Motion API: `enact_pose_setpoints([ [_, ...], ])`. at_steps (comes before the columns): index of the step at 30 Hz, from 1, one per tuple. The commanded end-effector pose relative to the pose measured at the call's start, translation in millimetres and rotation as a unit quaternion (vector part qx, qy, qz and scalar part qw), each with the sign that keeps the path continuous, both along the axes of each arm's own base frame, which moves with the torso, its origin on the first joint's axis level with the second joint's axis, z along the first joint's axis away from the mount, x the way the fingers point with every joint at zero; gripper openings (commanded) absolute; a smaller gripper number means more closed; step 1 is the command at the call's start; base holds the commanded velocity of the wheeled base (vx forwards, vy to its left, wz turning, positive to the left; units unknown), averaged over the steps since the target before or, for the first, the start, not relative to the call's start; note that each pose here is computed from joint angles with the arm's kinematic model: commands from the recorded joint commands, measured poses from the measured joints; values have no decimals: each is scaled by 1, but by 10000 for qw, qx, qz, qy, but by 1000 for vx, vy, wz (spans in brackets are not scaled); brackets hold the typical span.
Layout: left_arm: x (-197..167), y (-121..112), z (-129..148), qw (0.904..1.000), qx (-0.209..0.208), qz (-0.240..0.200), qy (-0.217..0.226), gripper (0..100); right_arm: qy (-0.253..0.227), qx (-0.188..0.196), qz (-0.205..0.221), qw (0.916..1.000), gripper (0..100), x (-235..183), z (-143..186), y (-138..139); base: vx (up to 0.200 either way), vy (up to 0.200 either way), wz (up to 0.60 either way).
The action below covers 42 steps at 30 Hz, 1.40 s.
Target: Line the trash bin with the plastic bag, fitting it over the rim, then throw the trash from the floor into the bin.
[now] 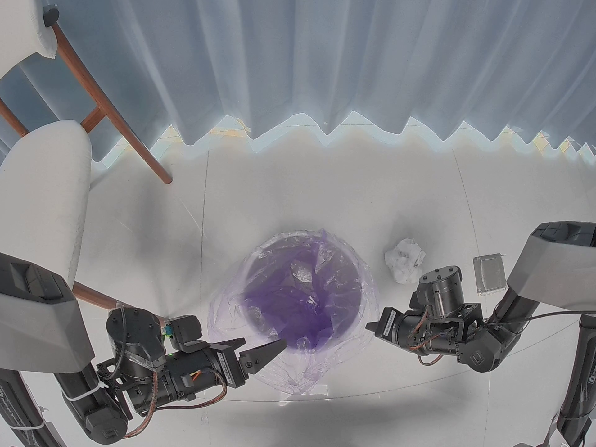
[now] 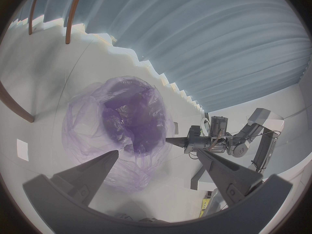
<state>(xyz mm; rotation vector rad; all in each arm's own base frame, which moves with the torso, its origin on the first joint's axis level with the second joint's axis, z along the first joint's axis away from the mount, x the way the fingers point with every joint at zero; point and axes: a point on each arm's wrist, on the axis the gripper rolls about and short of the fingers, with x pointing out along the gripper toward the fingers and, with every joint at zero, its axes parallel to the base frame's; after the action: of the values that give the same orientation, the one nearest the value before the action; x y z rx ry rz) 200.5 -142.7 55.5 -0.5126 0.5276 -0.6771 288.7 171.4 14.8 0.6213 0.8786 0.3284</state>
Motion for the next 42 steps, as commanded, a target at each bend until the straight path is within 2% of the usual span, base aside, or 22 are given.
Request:
enact_pose_setpoints([
  [1, 0, -1, 0, 10000, -2, -14, 2, 100, 223, -172, 42, 9996, 0, 0, -20, 1, 0, 0, 0],
  [8, 0, 0, 0, 10000, 2, -6, 9, 100, -102, -151, 142, 9997, 0, -4, -36, 0, 0, 0, 0],
  [12, 0, 0, -1, 10000, 7, -6, 15, 100, -248, -312, 346, 9986, 0, -10, -46, 0, 0, 0, 0],
  [22, 0, 0, -1, 10000, 11, -6, 21, 100, -337, -420, 398, 9978, 0, -14, -53, 0, 0, 0, 0],
  [23, 0, 0, -1, 10000, 11, -6, 21, 100, -337, -420, 405, 9977, 100, -14, -54, 0, 0, 0, 0],
  [32, 0, 0, -1, 10000, -5, -4, 15, 100, -452, -222, 342, 9981, 100, -16, -47, 0, 0, 0, 0],
  [34, 0, 0, 1, 10000, -35, 3, 13, 100, -611, -42, 366, 9975, 100, -18, -33, -2, 0, 0, 0],
  [38, 1, 0, 2, 10000, -66, 5, -19, 100, -588, 636, 515, 9949, 100, -26, -1, -5, 0, 0, 0],
  [41, 0, 0, 1, 10000, -53, 0, 11, 100, -438, 1264, 750, 9882, 100, -35, 22, -8, 0, 0, 0],
  [42, 0, 0, 1, 10000, -53, 0, 11, 100, -430, 1294, 759, 9877, 100, -35, 23, -8, 0, 0, 0],
])
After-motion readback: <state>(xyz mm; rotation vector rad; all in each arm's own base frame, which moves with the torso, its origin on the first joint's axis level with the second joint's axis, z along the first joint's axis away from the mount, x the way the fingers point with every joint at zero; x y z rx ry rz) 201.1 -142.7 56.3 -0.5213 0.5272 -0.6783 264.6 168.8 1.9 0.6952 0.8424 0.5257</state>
